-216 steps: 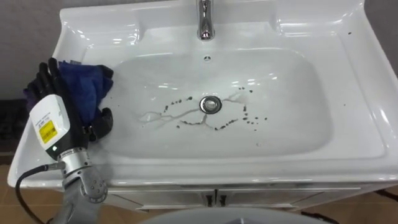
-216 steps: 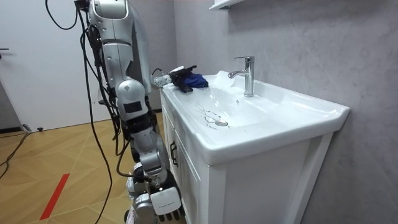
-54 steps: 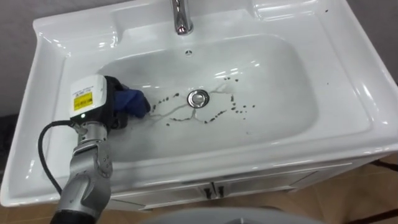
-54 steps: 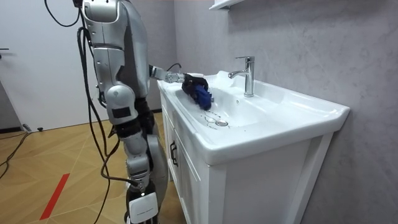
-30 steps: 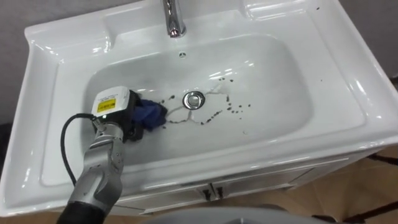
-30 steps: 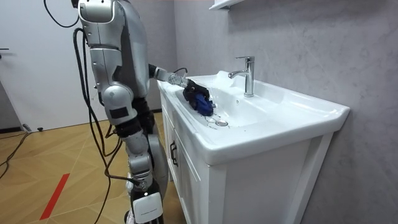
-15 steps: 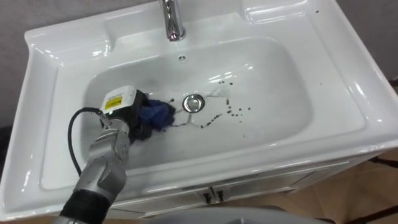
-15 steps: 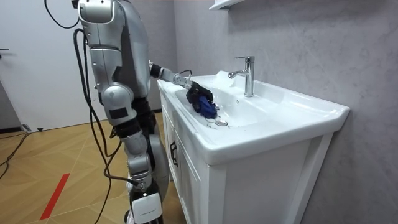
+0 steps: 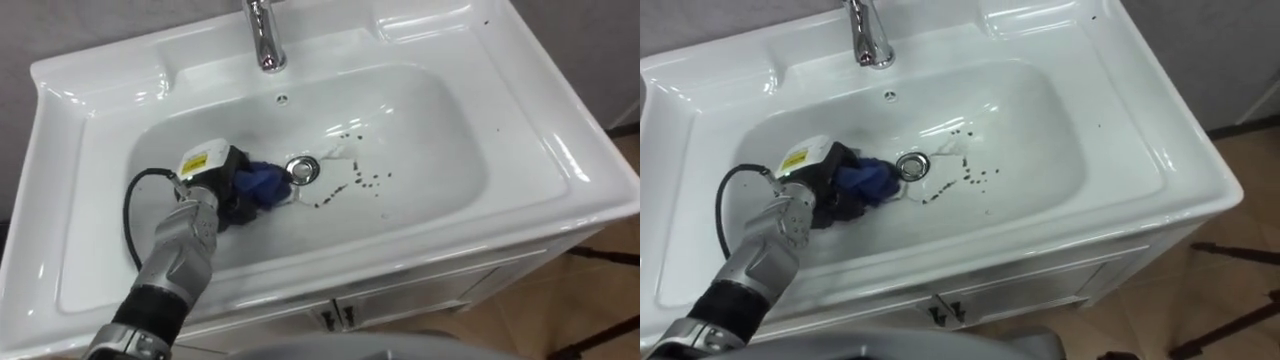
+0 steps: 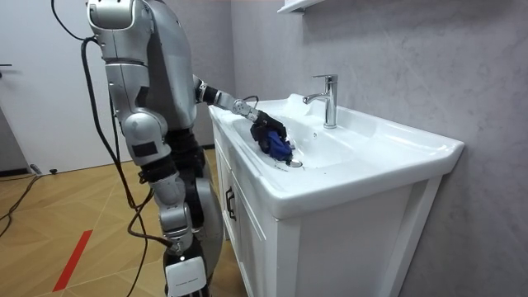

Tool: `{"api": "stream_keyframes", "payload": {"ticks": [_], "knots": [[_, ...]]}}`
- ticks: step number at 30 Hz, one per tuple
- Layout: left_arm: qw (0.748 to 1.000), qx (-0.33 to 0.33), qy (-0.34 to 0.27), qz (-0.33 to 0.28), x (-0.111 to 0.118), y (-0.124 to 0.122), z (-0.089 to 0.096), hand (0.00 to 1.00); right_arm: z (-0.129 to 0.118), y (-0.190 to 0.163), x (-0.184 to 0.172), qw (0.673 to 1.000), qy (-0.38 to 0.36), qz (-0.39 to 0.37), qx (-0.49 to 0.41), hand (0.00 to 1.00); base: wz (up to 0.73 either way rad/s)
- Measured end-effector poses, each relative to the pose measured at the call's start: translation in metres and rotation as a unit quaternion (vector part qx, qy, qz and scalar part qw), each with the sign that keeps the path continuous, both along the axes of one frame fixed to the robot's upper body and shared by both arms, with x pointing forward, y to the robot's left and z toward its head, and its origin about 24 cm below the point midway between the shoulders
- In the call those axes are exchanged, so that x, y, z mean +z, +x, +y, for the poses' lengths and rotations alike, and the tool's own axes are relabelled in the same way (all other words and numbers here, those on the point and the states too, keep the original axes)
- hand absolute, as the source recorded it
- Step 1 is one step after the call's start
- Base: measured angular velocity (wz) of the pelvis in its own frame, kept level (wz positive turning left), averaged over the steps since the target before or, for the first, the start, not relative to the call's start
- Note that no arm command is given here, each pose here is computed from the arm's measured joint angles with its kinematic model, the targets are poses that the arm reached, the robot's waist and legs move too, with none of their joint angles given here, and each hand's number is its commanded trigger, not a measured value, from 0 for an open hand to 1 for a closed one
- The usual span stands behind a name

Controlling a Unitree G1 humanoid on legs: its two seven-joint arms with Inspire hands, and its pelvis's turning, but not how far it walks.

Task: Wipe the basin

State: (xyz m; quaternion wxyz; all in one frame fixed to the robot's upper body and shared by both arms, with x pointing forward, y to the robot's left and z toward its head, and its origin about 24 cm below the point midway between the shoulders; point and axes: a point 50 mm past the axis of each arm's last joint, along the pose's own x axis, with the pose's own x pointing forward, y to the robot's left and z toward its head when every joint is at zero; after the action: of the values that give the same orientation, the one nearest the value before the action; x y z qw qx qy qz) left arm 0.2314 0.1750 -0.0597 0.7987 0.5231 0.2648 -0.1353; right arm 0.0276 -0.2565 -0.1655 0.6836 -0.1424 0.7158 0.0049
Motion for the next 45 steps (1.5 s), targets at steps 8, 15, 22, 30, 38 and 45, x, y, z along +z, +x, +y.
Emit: {"api": "stream_keyframes", "payload": {"ticks": [8,15,22,30,38,45], "knots": [[0.999,-0.005,-0.038,0.001,0.000,0.001,-0.014,1.00,0.005,-0.007,-0.002,0.999,0.006,0.004,-0.035,0.00,-0.04],[0.998,-0.009,-0.070,0.004,0.001,0.003,-0.023,1.00,0.007,-0.027,-0.002,0.998,0.017,0.027,-0.054,0.00,-0.04],[0.997,-0.017,-0.079,0.003,0.001,0.008,-0.028,1.00,0.010,-0.031,-0.003,0.997,0.028,0.046,-0.049,0.00,-0.07],[0.996,-0.045,-0.075,-0.006,0.007,0.015,-0.041,1.00,0.010,-0.019,-0.003,0.998,0.033,0.040,-0.028,0.00,0.00],[0.994,-0.085,-0.074,-0.015,0.014,0.020,-0.063,1.00,0.012,-0.011,-0.003,0.999,0.038,0.024,-0.025,0.00,-0.05],[0.992,-0.102,-0.070,-0.024,0.020,0.025,-0.074,1.00,0.013,-0.011,-0.003,0.999,0.042,0.027,-0.018,0.00,-0.07]]}}
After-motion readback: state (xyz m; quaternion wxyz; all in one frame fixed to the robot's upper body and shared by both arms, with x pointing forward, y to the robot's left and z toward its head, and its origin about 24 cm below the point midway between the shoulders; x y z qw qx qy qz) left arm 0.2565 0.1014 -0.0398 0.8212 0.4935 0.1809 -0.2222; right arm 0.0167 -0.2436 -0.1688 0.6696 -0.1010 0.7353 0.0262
